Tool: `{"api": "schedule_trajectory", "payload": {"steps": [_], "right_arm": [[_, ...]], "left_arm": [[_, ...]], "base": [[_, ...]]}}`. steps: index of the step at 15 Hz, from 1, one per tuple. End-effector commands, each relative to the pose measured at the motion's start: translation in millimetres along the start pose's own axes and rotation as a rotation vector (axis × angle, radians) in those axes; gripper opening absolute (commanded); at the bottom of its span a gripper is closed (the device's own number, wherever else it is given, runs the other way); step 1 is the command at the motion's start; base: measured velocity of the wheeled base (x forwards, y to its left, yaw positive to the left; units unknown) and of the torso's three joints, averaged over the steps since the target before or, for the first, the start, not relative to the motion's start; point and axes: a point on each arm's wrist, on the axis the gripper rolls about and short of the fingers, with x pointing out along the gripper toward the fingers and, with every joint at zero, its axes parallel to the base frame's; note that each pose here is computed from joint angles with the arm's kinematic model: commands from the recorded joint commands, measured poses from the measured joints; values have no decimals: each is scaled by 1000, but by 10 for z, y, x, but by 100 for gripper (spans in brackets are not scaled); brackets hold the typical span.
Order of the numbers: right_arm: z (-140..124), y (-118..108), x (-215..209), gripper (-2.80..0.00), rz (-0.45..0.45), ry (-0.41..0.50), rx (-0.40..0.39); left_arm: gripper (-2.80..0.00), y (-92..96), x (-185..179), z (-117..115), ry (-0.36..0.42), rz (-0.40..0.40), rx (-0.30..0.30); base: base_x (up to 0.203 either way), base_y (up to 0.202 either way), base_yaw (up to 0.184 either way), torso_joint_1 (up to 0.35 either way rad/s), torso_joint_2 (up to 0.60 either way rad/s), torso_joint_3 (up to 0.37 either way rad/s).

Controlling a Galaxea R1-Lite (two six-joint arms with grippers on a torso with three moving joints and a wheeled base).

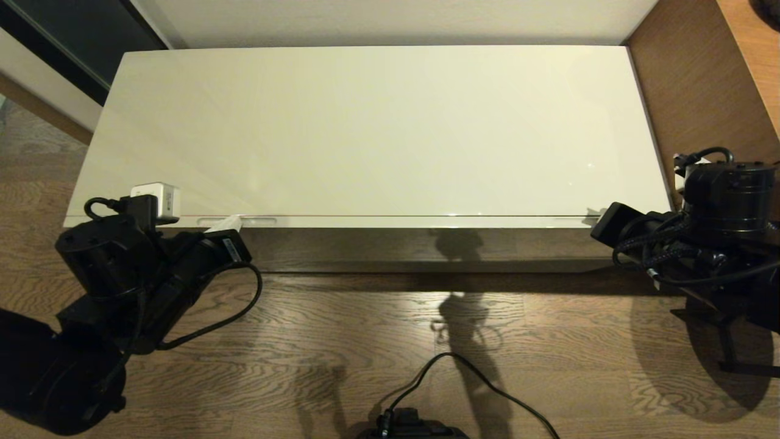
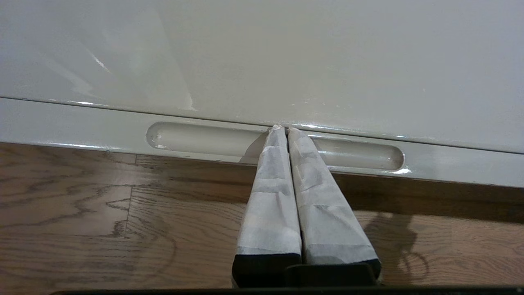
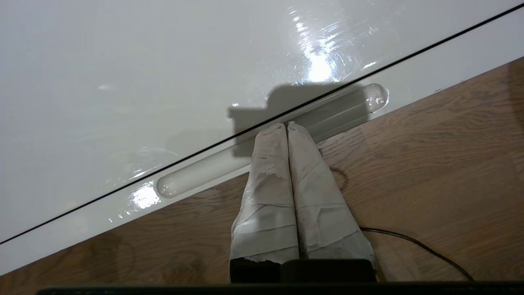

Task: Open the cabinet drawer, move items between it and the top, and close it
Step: Open the drawer

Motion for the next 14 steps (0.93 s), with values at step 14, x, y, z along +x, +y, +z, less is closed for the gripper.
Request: {"api": "schedule_trajectory", "payload": {"steps": [14], "right_arm": [[-51,-209,-151,-280,-49,43,-177]], "left_arm": [[-280,-14,-5,-29,8,-5,1]], "base": [[0,0,0,0,0,0]]}}
